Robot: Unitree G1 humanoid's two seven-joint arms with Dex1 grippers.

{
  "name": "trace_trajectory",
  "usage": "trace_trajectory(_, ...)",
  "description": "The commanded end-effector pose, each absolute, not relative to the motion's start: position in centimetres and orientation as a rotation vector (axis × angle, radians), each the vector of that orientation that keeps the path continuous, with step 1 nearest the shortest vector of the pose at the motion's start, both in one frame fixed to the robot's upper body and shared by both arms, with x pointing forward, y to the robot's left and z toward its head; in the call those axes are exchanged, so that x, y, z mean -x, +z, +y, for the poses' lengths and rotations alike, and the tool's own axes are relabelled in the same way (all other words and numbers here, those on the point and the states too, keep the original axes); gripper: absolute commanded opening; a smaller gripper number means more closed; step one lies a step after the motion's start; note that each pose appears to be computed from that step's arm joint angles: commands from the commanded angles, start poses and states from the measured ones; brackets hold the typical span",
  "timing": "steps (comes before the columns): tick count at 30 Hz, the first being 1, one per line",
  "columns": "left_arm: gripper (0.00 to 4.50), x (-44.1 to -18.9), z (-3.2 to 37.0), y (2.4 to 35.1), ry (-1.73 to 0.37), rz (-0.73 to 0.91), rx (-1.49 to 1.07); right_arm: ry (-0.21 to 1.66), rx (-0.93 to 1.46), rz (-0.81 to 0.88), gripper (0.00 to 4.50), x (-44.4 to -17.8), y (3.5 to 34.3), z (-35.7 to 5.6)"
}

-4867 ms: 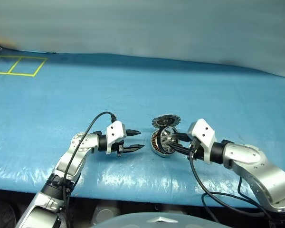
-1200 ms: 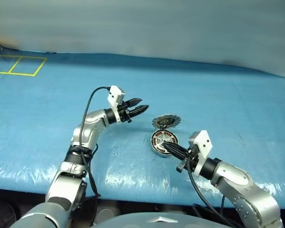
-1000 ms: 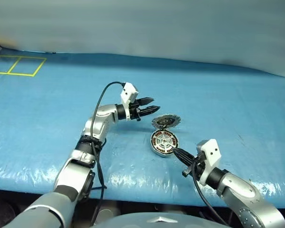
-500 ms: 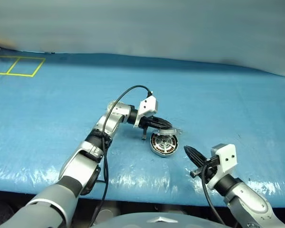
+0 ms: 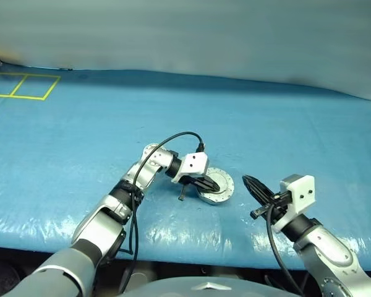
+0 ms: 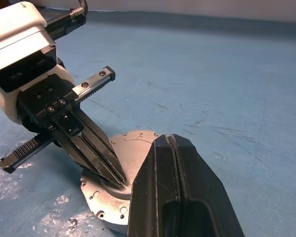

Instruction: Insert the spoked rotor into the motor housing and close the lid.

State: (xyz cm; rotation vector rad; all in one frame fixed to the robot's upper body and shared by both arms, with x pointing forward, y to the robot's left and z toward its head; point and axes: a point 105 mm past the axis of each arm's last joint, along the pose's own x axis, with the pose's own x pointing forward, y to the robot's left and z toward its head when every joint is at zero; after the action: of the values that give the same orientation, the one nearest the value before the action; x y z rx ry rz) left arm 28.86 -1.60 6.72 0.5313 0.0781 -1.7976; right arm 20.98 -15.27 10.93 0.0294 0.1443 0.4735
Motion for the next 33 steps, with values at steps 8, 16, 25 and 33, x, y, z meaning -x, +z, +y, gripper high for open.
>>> trace_trajectory(8,0.03,-28.7,0.2,12.5,-1.702,-0.060,-0.232,0.568,-0.028,0.122,0.00,-22.3,11.5,-13.8)
trace_trajectory(16,0.00,-27.4,5.0,12.7,-1.574,-0.018,-0.240,0.648,0.096,0.179,1.24,-23.8,9.9,-12.5)
trace_trajectory(25,0.00,-24.7,7.4,10.3,-1.470,0.073,-0.248,0.747,0.144,0.252,4.24,-24.2,8.6,-12.3)
trace_trajectory(33,0.00,-24.4,8.6,8.5,-1.345,0.114,-0.250,0.811,0.186,0.314,4.48,-24.6,7.3,-12.0)
